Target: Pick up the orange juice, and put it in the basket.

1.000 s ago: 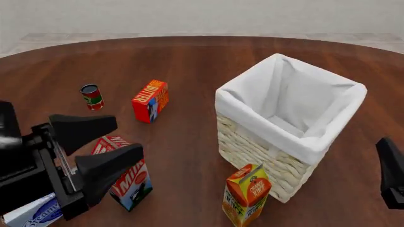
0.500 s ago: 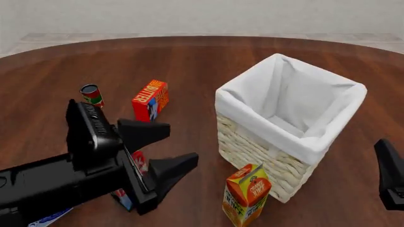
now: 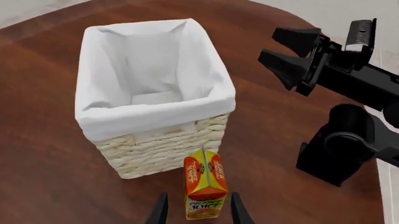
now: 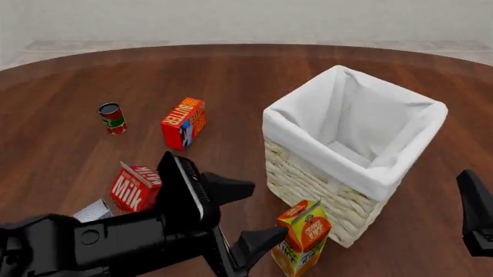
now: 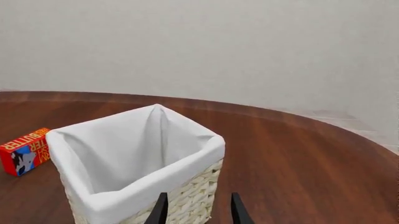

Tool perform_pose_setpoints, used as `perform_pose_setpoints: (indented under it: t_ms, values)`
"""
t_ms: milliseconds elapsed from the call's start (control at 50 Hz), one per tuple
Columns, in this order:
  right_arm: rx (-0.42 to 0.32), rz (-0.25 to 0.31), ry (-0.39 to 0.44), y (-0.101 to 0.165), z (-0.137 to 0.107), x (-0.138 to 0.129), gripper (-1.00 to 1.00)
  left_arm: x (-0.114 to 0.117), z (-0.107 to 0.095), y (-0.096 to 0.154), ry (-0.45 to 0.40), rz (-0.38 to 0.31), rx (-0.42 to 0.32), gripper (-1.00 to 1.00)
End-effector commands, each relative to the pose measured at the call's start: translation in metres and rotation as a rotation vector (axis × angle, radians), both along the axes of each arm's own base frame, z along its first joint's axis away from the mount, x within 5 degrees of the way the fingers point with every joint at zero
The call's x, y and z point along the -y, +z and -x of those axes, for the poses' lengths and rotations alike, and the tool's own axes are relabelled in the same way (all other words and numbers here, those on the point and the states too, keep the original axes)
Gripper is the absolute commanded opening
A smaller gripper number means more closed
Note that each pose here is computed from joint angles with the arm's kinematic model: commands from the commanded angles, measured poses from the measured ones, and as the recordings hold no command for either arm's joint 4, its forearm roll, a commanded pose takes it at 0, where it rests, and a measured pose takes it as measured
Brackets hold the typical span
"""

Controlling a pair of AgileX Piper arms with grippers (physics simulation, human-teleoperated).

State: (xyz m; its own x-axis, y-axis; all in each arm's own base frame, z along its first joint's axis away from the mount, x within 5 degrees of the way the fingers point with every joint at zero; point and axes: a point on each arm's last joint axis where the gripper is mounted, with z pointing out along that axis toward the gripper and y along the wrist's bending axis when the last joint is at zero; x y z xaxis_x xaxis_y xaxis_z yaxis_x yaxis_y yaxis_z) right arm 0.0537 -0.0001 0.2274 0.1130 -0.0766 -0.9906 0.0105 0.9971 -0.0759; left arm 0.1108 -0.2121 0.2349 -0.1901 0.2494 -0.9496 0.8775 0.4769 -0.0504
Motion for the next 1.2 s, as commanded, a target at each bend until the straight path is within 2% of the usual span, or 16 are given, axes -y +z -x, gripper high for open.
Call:
perform_pose_setpoints:
  t_ms: [20,440,1200]
  values:
    - [0.0,-0.003,0.0,0.001,0.0,0.0,1.0,0.016,-0.002,-0.02,-0.033,-0.048,0.008,1.0]
    - [0.003,-0.014,-0.001,0.002,0.0,0.0,1.0,0.027,-0.012,-0.052,-0.014,-0.108,-0.038,1.0]
    - [-0.004,-0.019,0.004,-0.002,-0.001,0.0,1.0,0.049,-0.008,-0.068,-0.048,-0.143,-0.082,1.0]
